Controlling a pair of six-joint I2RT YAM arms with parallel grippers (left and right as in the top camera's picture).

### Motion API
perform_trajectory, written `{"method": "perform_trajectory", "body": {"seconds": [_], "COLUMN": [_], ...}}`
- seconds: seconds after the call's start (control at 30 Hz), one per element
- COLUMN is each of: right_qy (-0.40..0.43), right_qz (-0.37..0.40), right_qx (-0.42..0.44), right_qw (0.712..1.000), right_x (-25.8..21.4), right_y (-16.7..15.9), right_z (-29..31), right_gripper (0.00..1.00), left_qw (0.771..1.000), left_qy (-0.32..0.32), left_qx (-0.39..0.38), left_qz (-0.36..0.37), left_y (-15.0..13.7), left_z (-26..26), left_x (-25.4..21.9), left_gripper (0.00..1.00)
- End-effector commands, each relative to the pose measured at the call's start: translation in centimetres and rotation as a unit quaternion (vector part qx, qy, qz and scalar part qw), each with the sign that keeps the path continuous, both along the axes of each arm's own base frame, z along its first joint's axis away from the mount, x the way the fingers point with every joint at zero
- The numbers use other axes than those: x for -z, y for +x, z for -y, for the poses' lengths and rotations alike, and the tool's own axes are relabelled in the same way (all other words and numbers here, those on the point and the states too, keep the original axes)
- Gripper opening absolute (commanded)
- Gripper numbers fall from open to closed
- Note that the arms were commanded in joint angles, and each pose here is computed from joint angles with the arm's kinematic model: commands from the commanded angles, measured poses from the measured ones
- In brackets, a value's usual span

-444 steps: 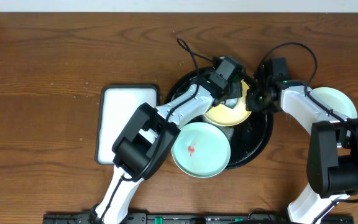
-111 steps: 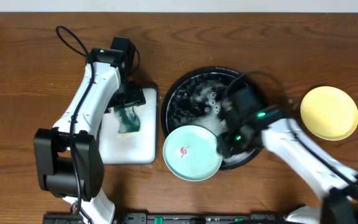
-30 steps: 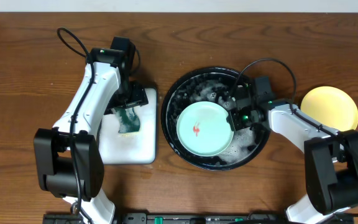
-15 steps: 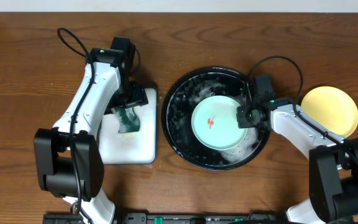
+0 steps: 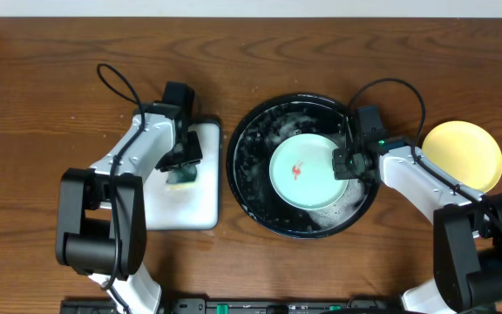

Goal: Clean dirty plates on tray and stack at the side
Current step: 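Grasp the sponge with the left gripper and lift it from the foam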

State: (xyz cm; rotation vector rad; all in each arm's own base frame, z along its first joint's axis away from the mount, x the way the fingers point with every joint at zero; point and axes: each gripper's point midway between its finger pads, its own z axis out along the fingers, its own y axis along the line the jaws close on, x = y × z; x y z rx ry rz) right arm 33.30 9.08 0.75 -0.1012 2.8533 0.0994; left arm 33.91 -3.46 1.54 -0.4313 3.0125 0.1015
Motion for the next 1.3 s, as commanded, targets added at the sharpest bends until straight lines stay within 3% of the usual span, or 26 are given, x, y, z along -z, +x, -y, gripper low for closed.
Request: {"method": "perform_trajectory", "body": {"seconds": [0.0, 0.13, 0.2, 0.27, 0.47, 0.63, 0.93, 1.27], "right_qy": [-0.034, -0.034, -0.034, -0.034, -0.034, -0.034, -0.035, -0.035], "right_qz": [0.003, 0.002, 0.002, 0.003, 0.001, 0.0, -0.003, -0.002], "right_qx": [0.016, 0.016, 0.016, 0.016, 0.016, 0.016, 0.016, 0.017], "right_qw": [0.999, 0.999, 0.999, 0.999, 0.999, 0.999, 0.999, 0.999], "right_x": [0.1, 0.1, 0.1, 0.1, 0.1, 0.1, 0.2, 0.1], "right_y": [-0.1, -0.2, -0.2, -0.2, -0.2, -0.3, -0.4, -0.4], "right_z": [1.4, 1.4, 1.4, 1.4, 1.4, 1.4, 1.5, 1.4], "right_gripper": [0.01, 0.01, 0.01, 0.01, 0.01, 0.01, 0.01, 0.01], "left_qw": [1.0, 1.0, 1.0, 1.0, 1.0, 1.0, 0.994, 0.992], "left_qy": [0.001, 0.001, 0.001, 0.001, 0.001, -0.001, -0.041, -0.07], "left_qx": [0.004, 0.004, 0.004, 0.004, 0.004, 0.004, 0.013, 0.048], "left_qz": [-0.014, -0.013, -0.015, -0.016, -0.016, -0.003, 0.097, 0.089], "left_y": [-1.6, -2.8, -3.2, -3.2, -3.1, -2.2, -0.3, -1.2], "left_z": [-0.2, -0.3, -0.4, -0.4, -0.4, -0.2, 1.0, 4.1], "left_x": [2.6, 4.5, 4.8, 4.8, 3.4, -0.7, -9.2, -9.3], "left_gripper": [0.43, 0.37, 0.27, 0.08, 0.07, 0.07, 0.07, 0.08]}}
